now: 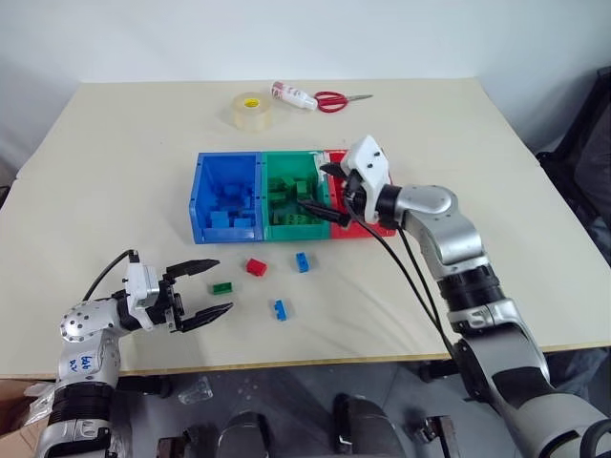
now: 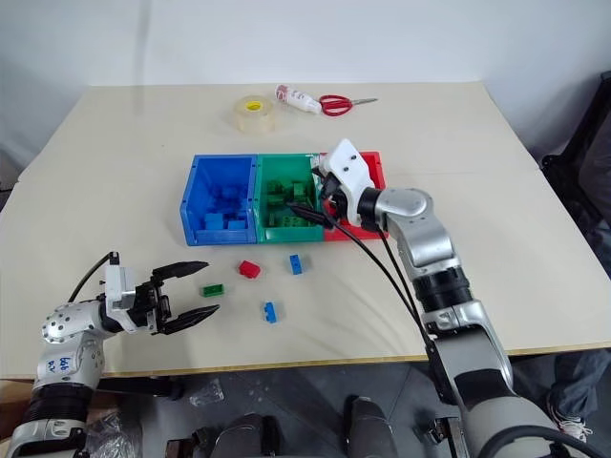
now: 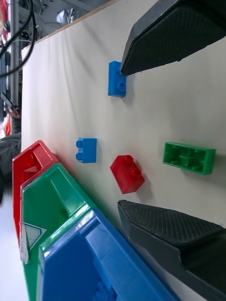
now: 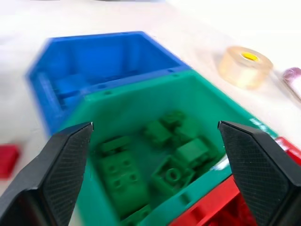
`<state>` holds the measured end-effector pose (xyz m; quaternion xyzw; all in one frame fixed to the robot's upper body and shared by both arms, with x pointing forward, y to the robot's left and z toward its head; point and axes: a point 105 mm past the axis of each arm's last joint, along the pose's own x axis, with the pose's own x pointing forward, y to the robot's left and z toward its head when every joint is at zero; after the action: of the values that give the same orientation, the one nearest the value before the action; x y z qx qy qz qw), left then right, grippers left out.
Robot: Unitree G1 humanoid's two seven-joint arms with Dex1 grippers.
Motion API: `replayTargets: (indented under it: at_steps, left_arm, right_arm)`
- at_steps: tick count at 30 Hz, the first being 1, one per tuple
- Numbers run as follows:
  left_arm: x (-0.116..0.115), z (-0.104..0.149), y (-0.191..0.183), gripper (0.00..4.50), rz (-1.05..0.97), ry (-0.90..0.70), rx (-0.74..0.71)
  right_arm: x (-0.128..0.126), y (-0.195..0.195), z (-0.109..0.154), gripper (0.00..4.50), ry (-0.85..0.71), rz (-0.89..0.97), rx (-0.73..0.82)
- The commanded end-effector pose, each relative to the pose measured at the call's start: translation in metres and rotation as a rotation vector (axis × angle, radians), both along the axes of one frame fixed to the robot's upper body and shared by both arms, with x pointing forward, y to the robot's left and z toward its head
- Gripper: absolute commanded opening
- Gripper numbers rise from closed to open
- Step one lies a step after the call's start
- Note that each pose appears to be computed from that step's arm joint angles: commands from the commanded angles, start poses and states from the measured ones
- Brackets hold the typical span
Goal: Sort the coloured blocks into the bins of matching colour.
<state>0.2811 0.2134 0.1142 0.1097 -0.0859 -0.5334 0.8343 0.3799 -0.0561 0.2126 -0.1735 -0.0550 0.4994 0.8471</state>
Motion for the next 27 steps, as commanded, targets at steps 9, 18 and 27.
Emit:
replayTargets:
  at_steps: [9,18,27]
  left_arm:
    - [0.001,0.002,0.012,4.50,0.034,-0.010,0.012]
    - [0.003,0.003,0.017,4.50,0.051,-0.013,0.018]
    - [-0.001,0.002,0.009,4.50,0.042,-0.031,0.007]
  right_arm:
    - [-0.102,-0.084,-0.053,4.48,0.203,0.163,-0.248]
    - [-0.104,-0.092,-0.058,4.48,0.237,0.127,-0.279]
    - [-0.076,-0.020,-0.070,4.48,0.244,0.178,-0.190]
